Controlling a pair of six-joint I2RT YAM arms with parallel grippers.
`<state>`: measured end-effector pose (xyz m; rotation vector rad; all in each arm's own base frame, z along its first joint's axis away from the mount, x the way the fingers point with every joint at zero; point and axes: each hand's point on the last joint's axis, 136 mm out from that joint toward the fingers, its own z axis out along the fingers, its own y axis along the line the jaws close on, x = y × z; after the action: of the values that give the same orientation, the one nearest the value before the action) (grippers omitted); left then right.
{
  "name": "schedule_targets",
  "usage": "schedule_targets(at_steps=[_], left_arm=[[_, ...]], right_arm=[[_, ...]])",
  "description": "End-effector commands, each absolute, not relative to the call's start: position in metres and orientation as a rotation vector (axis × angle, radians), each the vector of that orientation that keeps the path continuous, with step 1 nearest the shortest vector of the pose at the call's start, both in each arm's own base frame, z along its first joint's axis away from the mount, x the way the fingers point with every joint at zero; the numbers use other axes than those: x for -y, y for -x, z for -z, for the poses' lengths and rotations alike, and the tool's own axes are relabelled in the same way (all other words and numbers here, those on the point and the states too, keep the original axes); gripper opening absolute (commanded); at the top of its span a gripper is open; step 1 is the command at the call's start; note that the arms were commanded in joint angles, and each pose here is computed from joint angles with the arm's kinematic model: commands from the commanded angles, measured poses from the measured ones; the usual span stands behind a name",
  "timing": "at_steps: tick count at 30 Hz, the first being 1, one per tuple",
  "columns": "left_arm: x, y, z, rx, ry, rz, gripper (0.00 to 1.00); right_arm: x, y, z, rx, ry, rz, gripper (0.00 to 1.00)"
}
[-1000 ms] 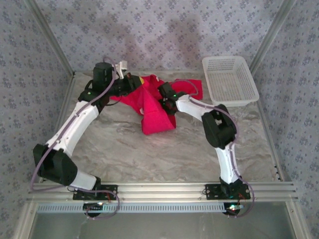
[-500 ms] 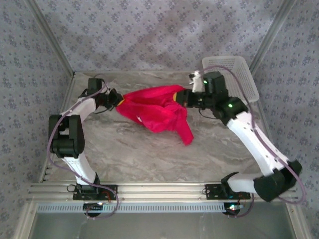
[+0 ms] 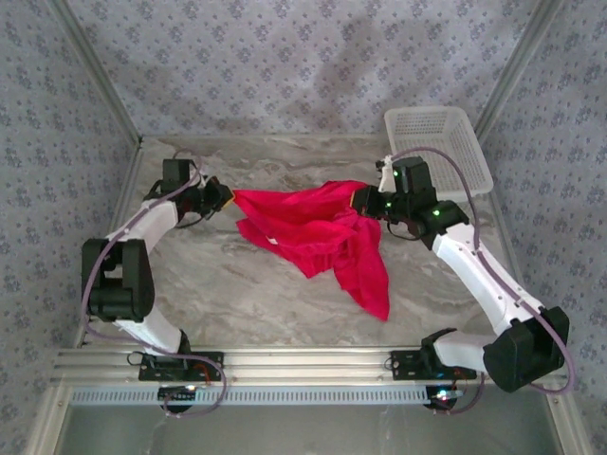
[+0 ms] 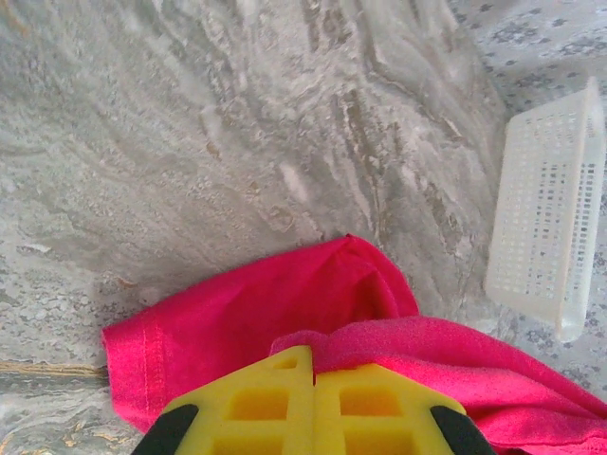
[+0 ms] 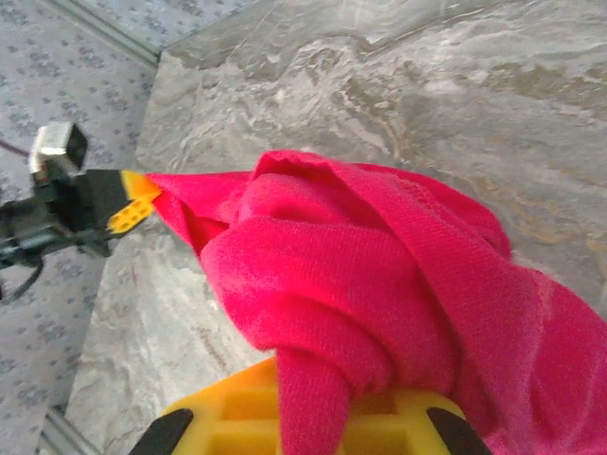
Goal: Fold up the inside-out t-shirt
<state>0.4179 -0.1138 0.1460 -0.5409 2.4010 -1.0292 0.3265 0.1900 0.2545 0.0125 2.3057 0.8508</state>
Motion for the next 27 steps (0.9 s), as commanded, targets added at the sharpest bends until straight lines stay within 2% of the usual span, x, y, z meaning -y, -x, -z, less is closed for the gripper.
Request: schedule_targets(at_steps=[1, 10, 15, 19, 21, 24, 27], left_arm=[[0.111, -0.412, -0.174, -2.352, 0.452, 0.97, 0.0], [0.09, -0.391, -0.203, -2.283, 0.417, 0.795, 0.0], [0.08, -0.377, -0.172, -2.34, 0.456, 0.732, 0.0], [0.097, -0.376, -0.155, -2.357, 0.384, 0.817, 0.0], [0.12, -0.375, -0.162, -2.354, 0.236, 0.841, 0.1], [0.162, -0.368, -0.182, -2.309, -0.1, 0.786, 0.34], [0.206, -0.352, -0.198, -2.197, -0.465, 0.696, 0.47]], right_arm=[[-0.176, -0.33, -0.268, -2.242, -0.008, -0.756, 0.0], [-0.147, -0.315, -0.272, -2.199, 0.019, -0.66, 0.0], [-0.134, -0.306, -0.245, -2.228, -0.025, -0.687, 0.0], [-0.14, -0.307, -0.226, -2.269, -0.038, -0.76, 0.0], [-0.144, -0.311, -0.22, -2.29, -0.038, -0.774, 0.0], [-0.15, -0.317, -0.219, -2.306, -0.023, -0.803, 0.0], [-0.156, -0.319, -0.221, -2.311, 0.0, -0.822, 0.0]])
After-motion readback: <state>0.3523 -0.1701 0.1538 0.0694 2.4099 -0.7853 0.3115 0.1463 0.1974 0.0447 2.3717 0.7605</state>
